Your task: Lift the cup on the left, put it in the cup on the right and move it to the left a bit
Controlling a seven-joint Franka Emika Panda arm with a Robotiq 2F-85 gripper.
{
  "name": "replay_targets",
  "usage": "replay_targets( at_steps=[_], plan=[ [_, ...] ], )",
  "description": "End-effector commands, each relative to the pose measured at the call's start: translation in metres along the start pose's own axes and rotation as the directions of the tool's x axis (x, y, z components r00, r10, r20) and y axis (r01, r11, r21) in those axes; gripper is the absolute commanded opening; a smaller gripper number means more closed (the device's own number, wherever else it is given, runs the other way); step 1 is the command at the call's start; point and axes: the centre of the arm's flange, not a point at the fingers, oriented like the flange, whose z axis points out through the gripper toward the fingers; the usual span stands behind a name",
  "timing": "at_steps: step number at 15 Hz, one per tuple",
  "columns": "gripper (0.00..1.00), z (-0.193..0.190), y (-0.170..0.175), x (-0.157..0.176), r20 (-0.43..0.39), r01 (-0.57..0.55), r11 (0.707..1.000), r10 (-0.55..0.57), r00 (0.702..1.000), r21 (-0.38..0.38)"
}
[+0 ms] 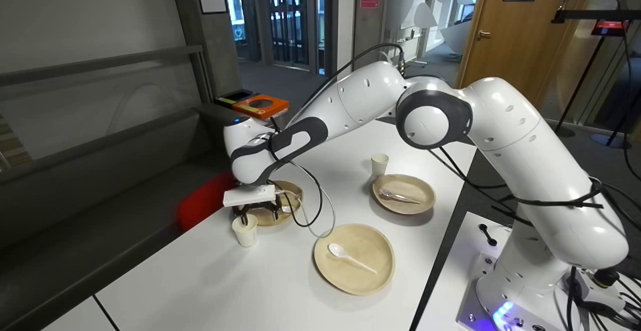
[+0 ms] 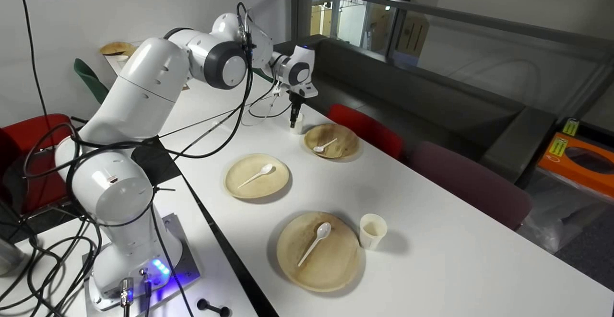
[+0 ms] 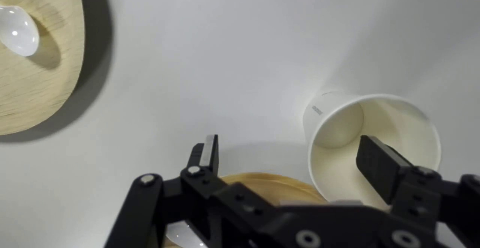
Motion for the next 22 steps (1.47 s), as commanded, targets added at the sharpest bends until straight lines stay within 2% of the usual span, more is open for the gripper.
replay_targets(
  at_steps=[1,2,5,13,16,18,22],
  plan=[
    [1.0,0.0,-0.009,0.005,0.038,0.06,0.998,-0.059,0.998,-0.022],
    [0.76,0.002,-0.006,0.006,0.042,0.092,0.995,-0.09,0.995,-0.029],
    [0.6,0.005,-0.003,0.003,0.036,0.161,0.985,-0.159,0.987,-0.055],
    [0.0,-0.014,0.006,0.001,0.025,0.229,0.972,-0.228,0.973,-0.043],
    [0.0,-0.052,0.025,0.002,0.019,0.264,0.965,-0.264,0.964,0.007],
    [0.0,-0.092,0.045,0.006,0.0,0.275,0.959,-0.276,0.961,0.066],
    [0.01,-0.153,0.088,0.028,-0.034,0.253,0.957,-0.251,0.967,0.141]
  ],
)
